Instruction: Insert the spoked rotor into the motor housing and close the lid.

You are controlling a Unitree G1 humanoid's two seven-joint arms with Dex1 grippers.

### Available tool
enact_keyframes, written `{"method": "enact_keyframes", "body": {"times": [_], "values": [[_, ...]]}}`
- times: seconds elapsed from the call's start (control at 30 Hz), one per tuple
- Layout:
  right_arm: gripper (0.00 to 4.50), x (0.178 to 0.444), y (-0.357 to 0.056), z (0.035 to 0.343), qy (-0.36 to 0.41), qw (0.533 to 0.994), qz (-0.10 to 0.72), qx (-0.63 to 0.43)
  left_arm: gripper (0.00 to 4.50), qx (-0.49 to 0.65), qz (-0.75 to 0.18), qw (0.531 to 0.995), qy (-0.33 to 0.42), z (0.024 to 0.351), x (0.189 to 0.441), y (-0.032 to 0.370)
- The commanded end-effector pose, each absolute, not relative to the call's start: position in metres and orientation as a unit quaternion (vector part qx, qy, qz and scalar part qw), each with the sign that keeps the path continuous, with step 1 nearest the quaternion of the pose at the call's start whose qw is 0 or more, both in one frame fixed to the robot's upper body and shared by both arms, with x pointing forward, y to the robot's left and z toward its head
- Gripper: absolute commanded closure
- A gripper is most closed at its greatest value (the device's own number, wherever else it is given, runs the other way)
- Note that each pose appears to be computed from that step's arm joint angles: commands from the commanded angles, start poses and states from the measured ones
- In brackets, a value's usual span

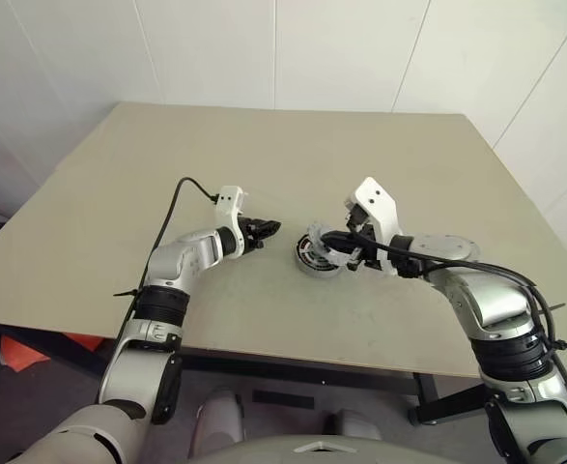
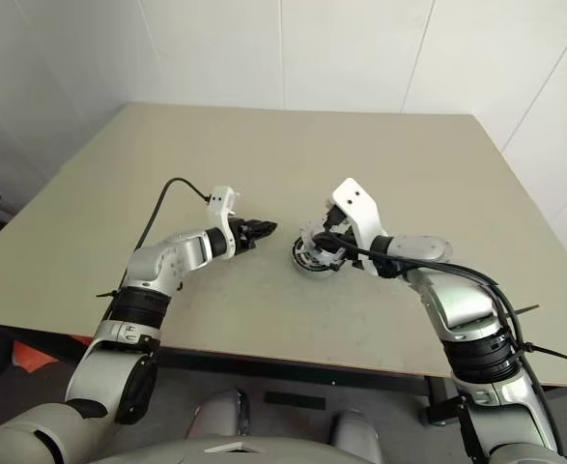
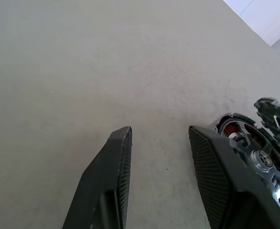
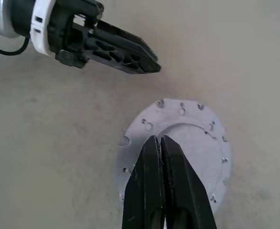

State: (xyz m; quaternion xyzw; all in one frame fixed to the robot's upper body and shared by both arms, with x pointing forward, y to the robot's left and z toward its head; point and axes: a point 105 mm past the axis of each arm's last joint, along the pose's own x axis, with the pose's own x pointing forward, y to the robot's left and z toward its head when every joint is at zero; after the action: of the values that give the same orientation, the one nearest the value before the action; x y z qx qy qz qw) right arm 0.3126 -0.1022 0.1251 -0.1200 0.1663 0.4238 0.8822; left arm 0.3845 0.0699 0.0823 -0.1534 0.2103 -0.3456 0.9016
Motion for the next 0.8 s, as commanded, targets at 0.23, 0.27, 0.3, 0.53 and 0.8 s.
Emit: {"method": "enact_keyframes", "body": {"times": [0.23,0.27,0.3,0.53,0.8], "values": [[4.45,0.343,-0.11,0.078,0.207,0.906,0.356,-0.096,2.48,-0.131,-0.373,0.903,0.169,0.114,0.393,0.06],[4.45,0.344,-0.112,0.073,0.212,0.908,0.351,-0.091,2.48,-0.132,-0.373,0.903,0.169,0.114,0.393,0.061],[4.45,0.344,-0.112,0.071,0.215,0.908,0.348,-0.088,2.48,-0.132,-0.373,0.903,0.169,0.114,0.393,0.061],[4.45,0.354,-0.119,0.082,0.131,0.936,0.313,-0.093,2.48,-0.107,-0.424,0.881,0.178,0.115,0.379,0.06],[4.45,0.362,-0.128,0.119,0.003,0.945,0.32,-0.074,2.48,-0.007,-0.499,0.852,0.159,0.116,0.363,0.063]]}}
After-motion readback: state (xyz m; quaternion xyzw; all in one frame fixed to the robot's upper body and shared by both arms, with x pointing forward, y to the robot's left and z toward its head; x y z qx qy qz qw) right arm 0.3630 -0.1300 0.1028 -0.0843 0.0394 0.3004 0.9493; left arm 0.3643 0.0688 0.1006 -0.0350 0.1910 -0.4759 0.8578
